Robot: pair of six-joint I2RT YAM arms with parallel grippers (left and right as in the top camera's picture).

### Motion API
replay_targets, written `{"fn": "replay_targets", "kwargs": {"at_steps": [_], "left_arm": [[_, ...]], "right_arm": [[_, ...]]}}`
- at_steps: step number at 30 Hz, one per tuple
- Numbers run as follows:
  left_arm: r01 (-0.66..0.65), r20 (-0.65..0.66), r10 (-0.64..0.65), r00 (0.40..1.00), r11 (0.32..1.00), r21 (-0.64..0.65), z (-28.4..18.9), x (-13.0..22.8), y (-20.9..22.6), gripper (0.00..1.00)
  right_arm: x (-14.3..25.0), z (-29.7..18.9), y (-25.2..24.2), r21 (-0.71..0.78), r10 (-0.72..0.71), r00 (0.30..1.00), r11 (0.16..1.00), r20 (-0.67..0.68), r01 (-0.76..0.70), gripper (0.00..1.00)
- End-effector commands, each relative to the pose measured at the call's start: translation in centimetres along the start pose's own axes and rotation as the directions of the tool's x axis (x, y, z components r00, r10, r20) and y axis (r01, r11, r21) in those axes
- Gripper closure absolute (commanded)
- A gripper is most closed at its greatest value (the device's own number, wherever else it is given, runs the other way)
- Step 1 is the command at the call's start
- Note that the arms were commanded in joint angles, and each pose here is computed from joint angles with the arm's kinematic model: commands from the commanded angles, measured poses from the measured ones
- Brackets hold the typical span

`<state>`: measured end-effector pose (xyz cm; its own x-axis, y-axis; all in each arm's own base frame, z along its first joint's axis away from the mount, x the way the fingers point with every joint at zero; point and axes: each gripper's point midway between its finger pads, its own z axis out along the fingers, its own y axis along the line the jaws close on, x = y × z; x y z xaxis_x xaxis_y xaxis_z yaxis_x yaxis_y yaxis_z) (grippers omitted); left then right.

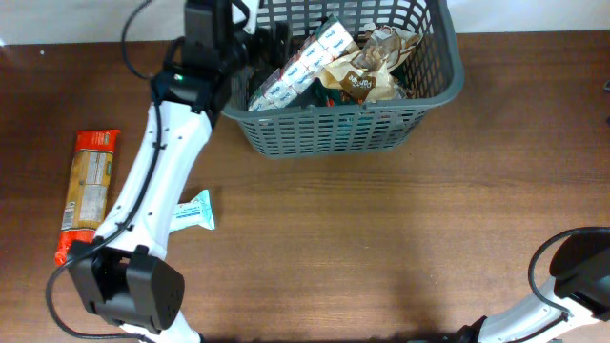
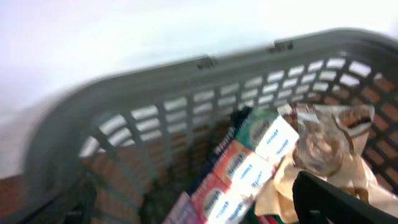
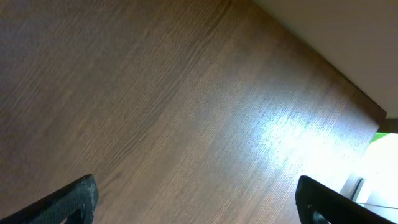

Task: Pack container
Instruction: 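Lower the tissue box into the basket and open the left gripper, then move the left gripper to the orange spaghetti pack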

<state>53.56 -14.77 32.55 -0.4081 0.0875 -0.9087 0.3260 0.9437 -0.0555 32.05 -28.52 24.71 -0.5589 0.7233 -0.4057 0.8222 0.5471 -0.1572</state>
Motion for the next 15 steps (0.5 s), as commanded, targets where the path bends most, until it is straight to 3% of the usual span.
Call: {"fn": "replay_targets", "kwargs": {"at_steps": [1,6,12,15], "left_arm": [[-0.021,0.059,0.024,0.998,0.998,-0.056,-2.2,-3.0,1.9,0.04],[0.014,0.107,0.015,0.994,0.965,-0.262,-6.9,-5.5,6.7,0.01],[0.078,0.119,-0.017,0.993,0.845,-0.528,-16.0,-6.1,12.9,0.01],[0.092,0.104,-0.038,0.994,0.805,-0.586,-20.0,-5.5,14.4,0.01]], "right_arm": [[-0.1,-0.4,-0.2,-0.001,0.014,1.0,1.0,0.012,-0.014,0.01],[-0.1,-0.4,-0.2,-0.002,0.015,1.0,1.0,0.012,-0.015,0.01],[-0.1,-0.4,-0.2,-0.002,0.015,1.0,1.0,0.012,-0.015,0.01],[-0.1,-0.4,-0.2,-0.001,0.014,1.0,1.0,0.012,-0.014,0.01]]}}
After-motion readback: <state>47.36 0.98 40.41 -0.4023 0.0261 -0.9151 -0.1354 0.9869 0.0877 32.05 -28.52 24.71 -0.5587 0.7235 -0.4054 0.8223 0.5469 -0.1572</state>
